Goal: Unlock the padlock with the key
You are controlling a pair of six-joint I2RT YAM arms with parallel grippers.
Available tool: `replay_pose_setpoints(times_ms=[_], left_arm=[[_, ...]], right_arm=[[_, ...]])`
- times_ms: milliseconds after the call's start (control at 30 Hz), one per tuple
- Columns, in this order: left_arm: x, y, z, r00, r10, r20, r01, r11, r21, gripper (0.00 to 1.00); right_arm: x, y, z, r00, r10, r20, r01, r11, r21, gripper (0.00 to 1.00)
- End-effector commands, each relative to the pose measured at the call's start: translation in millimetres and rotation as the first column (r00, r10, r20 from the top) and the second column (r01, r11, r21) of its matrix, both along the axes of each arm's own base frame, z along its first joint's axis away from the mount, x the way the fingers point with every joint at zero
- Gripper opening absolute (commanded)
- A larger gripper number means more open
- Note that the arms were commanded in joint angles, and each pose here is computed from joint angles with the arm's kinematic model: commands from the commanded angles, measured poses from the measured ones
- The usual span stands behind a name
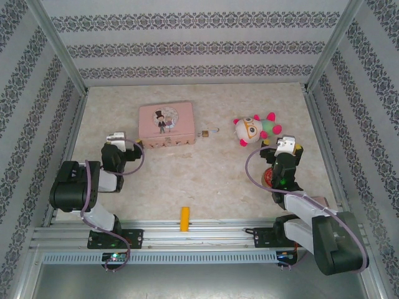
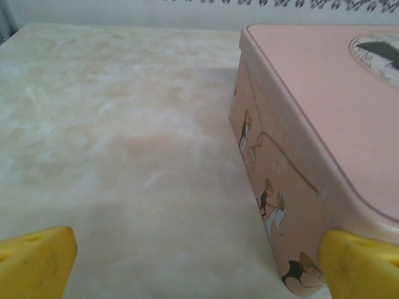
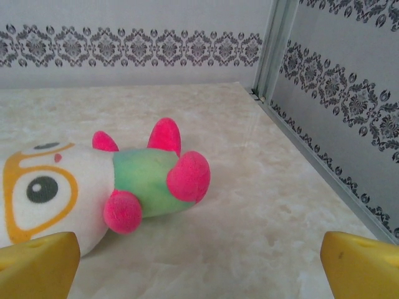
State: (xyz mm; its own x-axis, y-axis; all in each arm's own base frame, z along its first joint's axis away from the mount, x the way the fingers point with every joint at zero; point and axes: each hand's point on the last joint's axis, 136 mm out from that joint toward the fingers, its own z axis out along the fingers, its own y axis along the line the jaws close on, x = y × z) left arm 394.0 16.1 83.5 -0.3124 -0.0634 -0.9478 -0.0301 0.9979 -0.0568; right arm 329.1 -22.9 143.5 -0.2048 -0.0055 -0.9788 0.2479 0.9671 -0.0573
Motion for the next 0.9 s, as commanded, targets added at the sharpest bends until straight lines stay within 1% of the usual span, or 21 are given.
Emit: replay_pose_setpoints(times_ms=[0,133,300,367,500,533,633,733,833,867], left_arm=[[4.6,-8.9,6.1,0.999,-0.054,-0.004,0.054,0.998,0.009,0.99],[4.2,-6.2,6.1,0.999,-0.038,-0.003,0.038,0.999,0.009,0.99],[4.3,-6.0,6.2,0.999,-0.037,-0.002,0.037,0.999,0.009,0.99],[3.9,-5.9,5.7,0.999,-0.036,-0.003,0.036,0.999,0.009,0.99],[3.9,-5.4,6.8,0.999,-0.032,0.002,0.032,0.999,0.008,0.99],[3.6,-4.9,6.7,1.000,-0.029,0.003,0.029,1.000,0.008,0.99],[3.1,-4.3,6.7,1.000,-0.025,0.004,0.025,1.000,0.008,0.99],[2.9,-4.3,6.9,1.000,-0.025,0.006,0.025,1.000,0.008,0.99],[3.4,-4.6,6.8,1.000,-0.027,0.004,0.027,1.000,0.008,0.99],[3.3,-5.0,5.9,1.000,-0.030,0.001,0.030,1.000,0.008,0.99]], right_arm=[[2.2,0.0,3.4,0.999,0.015,0.039,-0.016,1.000,0.009,0.98],[6.6,-0.8,-1.9,0.999,0.017,0.046,-0.017,1.000,0.012,0.98],[19.9,5.5,-1.8,0.996,0.061,0.059,-0.062,0.998,0.010,0.98],[26.3,9.4,-6.6,0.995,0.086,0.055,-0.087,0.996,0.022,0.98],[42.3,19.6,-28.6,0.990,0.141,0.029,-0.141,0.990,0.021,0.98],[47.2,19.4,-27.9,0.989,0.137,0.047,-0.138,0.990,0.019,0.98],[51.8,14.3,-35.9,0.992,0.120,-0.035,-0.118,0.992,0.045,0.98],[61.3,3.4,-37.2,0.996,0.083,-0.041,-0.079,0.993,0.084,0.98],[61.5,16.0,-44.0,0.982,0.175,-0.076,-0.167,0.981,0.100,0.98],[70.0,25.0,-36.1,0.972,0.228,-0.061,-0.221,0.970,0.097,0.98]])
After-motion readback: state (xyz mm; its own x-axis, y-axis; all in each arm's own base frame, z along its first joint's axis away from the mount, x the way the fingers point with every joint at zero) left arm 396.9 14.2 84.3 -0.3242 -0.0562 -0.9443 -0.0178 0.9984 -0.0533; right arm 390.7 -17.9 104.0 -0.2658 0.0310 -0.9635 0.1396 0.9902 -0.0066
